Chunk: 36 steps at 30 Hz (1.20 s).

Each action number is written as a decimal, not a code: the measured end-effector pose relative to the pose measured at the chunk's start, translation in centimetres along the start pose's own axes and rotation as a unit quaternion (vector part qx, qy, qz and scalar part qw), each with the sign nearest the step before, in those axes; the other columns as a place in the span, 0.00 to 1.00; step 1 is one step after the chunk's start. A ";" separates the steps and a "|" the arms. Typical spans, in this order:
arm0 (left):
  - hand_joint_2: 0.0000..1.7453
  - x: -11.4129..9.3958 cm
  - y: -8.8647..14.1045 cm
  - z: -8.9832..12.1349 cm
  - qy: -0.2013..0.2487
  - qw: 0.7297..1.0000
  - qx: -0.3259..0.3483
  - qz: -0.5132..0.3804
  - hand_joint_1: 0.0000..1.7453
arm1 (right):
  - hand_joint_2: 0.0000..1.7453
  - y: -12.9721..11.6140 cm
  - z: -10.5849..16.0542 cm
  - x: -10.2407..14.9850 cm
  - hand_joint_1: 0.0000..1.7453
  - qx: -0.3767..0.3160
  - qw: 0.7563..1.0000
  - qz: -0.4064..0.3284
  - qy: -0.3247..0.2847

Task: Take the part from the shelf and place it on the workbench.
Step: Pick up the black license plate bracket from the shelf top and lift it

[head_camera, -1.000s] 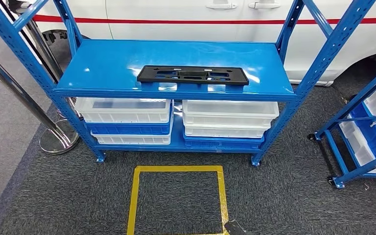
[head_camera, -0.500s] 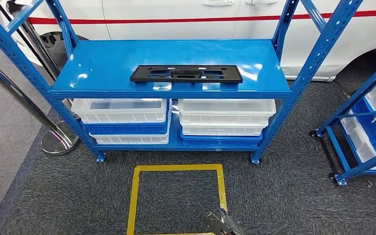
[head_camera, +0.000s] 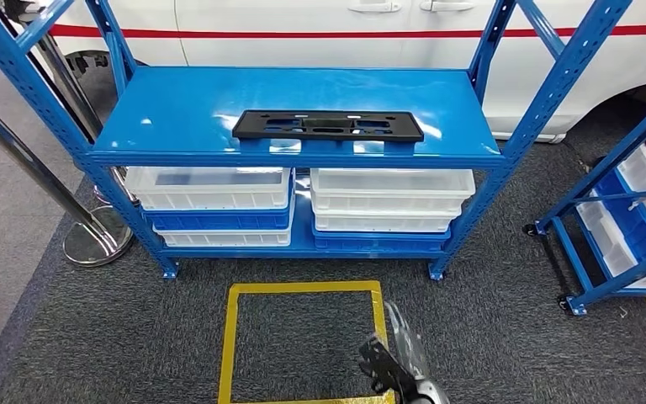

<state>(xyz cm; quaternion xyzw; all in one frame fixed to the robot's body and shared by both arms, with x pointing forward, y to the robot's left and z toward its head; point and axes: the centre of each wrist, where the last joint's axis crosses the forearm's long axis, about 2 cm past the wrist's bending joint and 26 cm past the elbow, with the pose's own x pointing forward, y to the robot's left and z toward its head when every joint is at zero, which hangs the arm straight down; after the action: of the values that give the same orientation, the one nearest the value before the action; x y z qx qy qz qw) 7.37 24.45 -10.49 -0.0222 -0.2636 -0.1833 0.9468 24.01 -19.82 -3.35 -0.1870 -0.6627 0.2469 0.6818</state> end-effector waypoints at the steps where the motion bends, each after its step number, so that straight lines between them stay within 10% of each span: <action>1: 0.00 0.2 0.0 -0.1 -0.001 1.000 -0.003 -0.003 0.00 | 1.00 -0.5 -1.5 1.1 0.00 -0.005 0.999 0.021 -0.041; 4: 0.00 0.8 0.0 -0.3 0.002 1.000 -0.013 -0.014 0.00 | 1.00 -2.2 -6.5 6.2 0.00 -0.004 0.966 0.156 -0.208; 7: 0.00 1.3 0.1 -0.4 0.006 0.999 -0.020 -0.027 0.00 | 1.00 -4.7 -10.5 12.4 0.00 -0.035 0.872 0.347 -0.343; 17: 0.00 1.5 0.1 -0.5 0.012 0.998 -0.031 -0.045 0.00 | 1.00 -8.8 -15.1 24.7 0.00 -0.211 0.806 0.419 -0.362; 36: 0.00 3.0 0.2 -1.0 -0.003 0.997 -0.042 -0.069 0.00 | 1.00 -7.5 -15.8 21.4 0.00 -0.128 0.801 0.474 -0.342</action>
<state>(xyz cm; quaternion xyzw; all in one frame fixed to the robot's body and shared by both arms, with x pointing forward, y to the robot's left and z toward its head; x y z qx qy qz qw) 10.34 23.52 -9.81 -0.0443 -0.2592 -0.2593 0.9293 40.39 -12.19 17.55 -0.4669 -0.7072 0.5003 0.1780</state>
